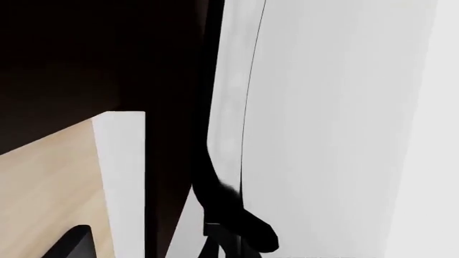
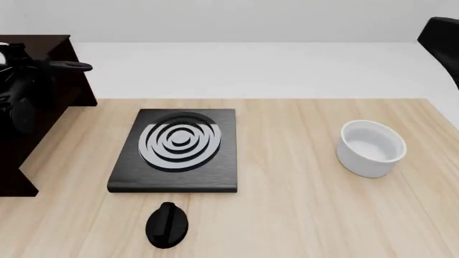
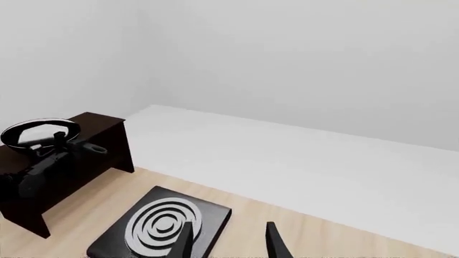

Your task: Put the frying pan on the cabinet shelf.

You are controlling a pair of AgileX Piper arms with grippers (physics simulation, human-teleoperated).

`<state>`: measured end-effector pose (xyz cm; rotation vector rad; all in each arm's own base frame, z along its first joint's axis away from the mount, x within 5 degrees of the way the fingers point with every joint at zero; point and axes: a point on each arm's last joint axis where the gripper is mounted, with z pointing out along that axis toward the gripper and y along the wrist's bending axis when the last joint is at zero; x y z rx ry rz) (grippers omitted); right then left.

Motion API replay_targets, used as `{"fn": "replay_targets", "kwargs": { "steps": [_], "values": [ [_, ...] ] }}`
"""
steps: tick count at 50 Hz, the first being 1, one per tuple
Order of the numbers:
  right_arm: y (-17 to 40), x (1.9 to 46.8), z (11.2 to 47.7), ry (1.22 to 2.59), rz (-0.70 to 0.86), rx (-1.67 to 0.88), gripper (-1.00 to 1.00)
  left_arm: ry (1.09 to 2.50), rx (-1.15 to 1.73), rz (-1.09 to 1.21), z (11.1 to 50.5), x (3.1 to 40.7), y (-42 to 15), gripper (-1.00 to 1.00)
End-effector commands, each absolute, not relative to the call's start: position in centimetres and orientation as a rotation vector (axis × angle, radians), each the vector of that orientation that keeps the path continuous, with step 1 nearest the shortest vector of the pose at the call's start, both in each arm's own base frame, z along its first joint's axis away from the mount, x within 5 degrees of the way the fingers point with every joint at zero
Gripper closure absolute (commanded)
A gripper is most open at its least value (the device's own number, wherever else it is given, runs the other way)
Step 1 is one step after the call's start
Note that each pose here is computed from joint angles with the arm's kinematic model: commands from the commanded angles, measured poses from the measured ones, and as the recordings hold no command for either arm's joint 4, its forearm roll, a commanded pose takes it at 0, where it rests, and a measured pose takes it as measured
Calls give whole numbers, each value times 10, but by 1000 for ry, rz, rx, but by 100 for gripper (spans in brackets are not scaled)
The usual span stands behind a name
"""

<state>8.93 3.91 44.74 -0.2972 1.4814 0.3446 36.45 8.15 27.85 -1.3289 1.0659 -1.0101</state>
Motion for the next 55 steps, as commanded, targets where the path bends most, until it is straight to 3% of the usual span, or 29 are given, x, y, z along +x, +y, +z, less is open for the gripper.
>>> {"fn": "replay_targets", "kwargs": {
  "steps": [1, 2, 27, 55],
  "values": [
    [41, 93, 445, 1493, 353, -297, -100, 1079, -1288, -978, 279, 363, 88, 100],
    [41, 93, 444, 1494, 354, -297, -100, 1082, -1287, -972, 280, 362, 89, -100],
    [42, 95, 436, 1504, 368, -286, -100, 1103, -1252, -960, 284, 351, 81, -100],
    [34, 84, 435, 1493, 344, -252, -100, 1142, -1175, -1004, 275, 281, 45, -100]
  ]
}}
